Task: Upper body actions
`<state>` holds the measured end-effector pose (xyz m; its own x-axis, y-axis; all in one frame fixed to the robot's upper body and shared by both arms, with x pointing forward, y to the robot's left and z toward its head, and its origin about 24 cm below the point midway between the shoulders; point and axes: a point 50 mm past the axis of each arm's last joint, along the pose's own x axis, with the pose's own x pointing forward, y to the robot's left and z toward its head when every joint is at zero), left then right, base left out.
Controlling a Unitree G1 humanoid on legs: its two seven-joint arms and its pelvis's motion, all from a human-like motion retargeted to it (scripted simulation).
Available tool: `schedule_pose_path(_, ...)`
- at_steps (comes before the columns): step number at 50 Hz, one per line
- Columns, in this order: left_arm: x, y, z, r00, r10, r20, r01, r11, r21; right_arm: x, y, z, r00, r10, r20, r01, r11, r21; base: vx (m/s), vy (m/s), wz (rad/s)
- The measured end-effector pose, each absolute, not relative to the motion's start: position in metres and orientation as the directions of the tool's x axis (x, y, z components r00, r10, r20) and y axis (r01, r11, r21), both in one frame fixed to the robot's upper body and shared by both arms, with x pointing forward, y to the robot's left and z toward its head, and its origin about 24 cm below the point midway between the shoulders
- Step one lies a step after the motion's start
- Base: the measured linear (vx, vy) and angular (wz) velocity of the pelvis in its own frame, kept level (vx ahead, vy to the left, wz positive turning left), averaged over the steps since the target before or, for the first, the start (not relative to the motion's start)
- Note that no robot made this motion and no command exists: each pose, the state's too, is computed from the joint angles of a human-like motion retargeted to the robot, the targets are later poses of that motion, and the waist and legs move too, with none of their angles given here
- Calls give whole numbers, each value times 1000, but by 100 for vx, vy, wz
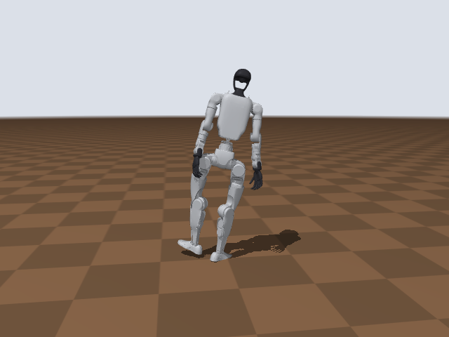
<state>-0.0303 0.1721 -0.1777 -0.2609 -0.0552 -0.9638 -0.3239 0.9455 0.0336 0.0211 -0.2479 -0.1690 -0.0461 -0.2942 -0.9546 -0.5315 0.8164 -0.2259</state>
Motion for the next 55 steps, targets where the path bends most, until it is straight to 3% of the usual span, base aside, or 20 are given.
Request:
schedule_pose_path(12, -52, 156, -175, -322, -111, -940, -444, 895, 46, 5, -229, -173, -131, -258, -957, -565, 813, -142, -17, 14, 113)
schedule_pose_path(24, -17, 161, -180, -221, -45, -974, -449, 892, 61, 44, -196, -178, 4, -106, -994, -655, 751, -82, -13, 17, 34)
schedule_pose_path(30, 10, 164, -182, -121, -3, -993, -444, 894, 52, 45, -204, -176, 25, -136, -990, -700, 705, -114, -6, 20, 51)
schedule_pose_path(35, 30, 164, -181, -72, 14, -997, -405, 913, 42, 33, -215, -176, 18, -183, -983, -654, 741, -150, -9, 23, 121)
schedule_pose_path(42, 48, 172, -178, -59, 40, -997, -369, 928, 59, 12, -218, -176, -44, -216, -976, -572, 806, -152, -8, 11, 143)
schedule_pose_path(55, 39, 177, -178, -96, 23, -995, -382, 922, 58, 3, -209, -178, -88, -207, -974, -610, 785, -112, 2, 0, 116)
